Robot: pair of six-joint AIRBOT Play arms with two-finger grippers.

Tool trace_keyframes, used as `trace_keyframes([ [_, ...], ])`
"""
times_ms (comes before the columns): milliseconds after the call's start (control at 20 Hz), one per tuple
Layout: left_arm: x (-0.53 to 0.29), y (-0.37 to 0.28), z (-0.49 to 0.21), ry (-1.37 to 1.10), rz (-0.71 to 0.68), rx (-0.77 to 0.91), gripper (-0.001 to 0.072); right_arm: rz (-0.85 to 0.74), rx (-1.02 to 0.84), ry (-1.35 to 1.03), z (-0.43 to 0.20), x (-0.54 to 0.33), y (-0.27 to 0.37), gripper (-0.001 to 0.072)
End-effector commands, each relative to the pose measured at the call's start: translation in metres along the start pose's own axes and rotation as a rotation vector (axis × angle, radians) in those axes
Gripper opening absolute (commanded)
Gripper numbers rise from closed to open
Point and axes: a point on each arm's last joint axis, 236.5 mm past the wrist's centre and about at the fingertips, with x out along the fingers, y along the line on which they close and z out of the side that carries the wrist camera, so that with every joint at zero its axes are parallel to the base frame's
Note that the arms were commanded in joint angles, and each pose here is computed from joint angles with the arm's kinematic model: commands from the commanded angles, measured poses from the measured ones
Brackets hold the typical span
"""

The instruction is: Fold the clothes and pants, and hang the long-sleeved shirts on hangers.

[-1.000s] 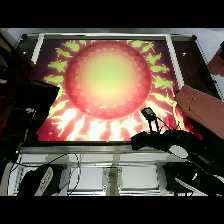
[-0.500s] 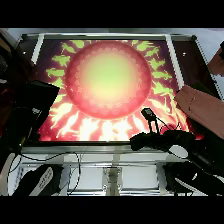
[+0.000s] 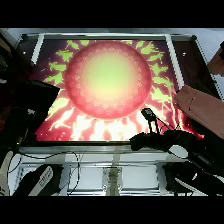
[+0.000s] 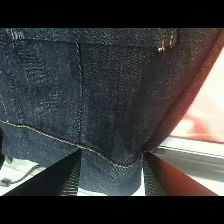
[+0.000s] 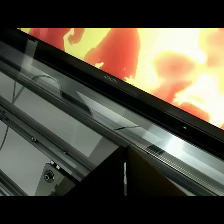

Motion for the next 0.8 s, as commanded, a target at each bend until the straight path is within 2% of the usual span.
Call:
trace_keyframes([
  [0, -0.002, 0.008, 0.001, -0.018, 0.017, -0.021, 0.0186, 0.000, -0.002, -0.001, 0.000, 0.000, 0.000, 0.0017],
  [50, -0.006, 0.011, 0.003, -0.030, 0.028, -0.029, 0.0055, -0.002, -0.003, -0.001, 0.000, 0.000, 0.000, 0.0017],
  [100, -0.010, 0.015, 0.004, -0.045, 0.040, -0.039, 0.0032, -0.002, -0.004, -0.001, 0.000, 0.000, 0.000, 0.0017],
  [400, -0.041, 0.036, 0.024, -0.131, 0.072, -0.122, 0.0031, -0.003, -0.006, -0.006, 0.001, 0.000, -0.001, 0.0017],
  [500, -0.080, 0.054, 0.058, -0.239, 0.085, -0.149, 0.0030, -0.006, -0.015, -0.027, 0.006, 0.000, -0.001, 0.0017],
  [650, -0.166, 0.059, 0.114, -0.405, -0.020, -0.073, 0.0029, -0.022, -0.119, -0.026, 0.007, 0.001, -0.005, 0.0017],
  [700, -0.199, 0.059, 0.132, -0.473, -0.066, -0.059, 0.0029, -0.022, -0.162, -0.026, 0.007, 0.001, -0.005, 0.0037],
  [750, -0.230, 0.058, 0.146, -0.534, -0.108, -0.054, 0.0029, -0.021, -0.202, -0.029, 0.009, 0.000, -0.003, 0.0106],
])
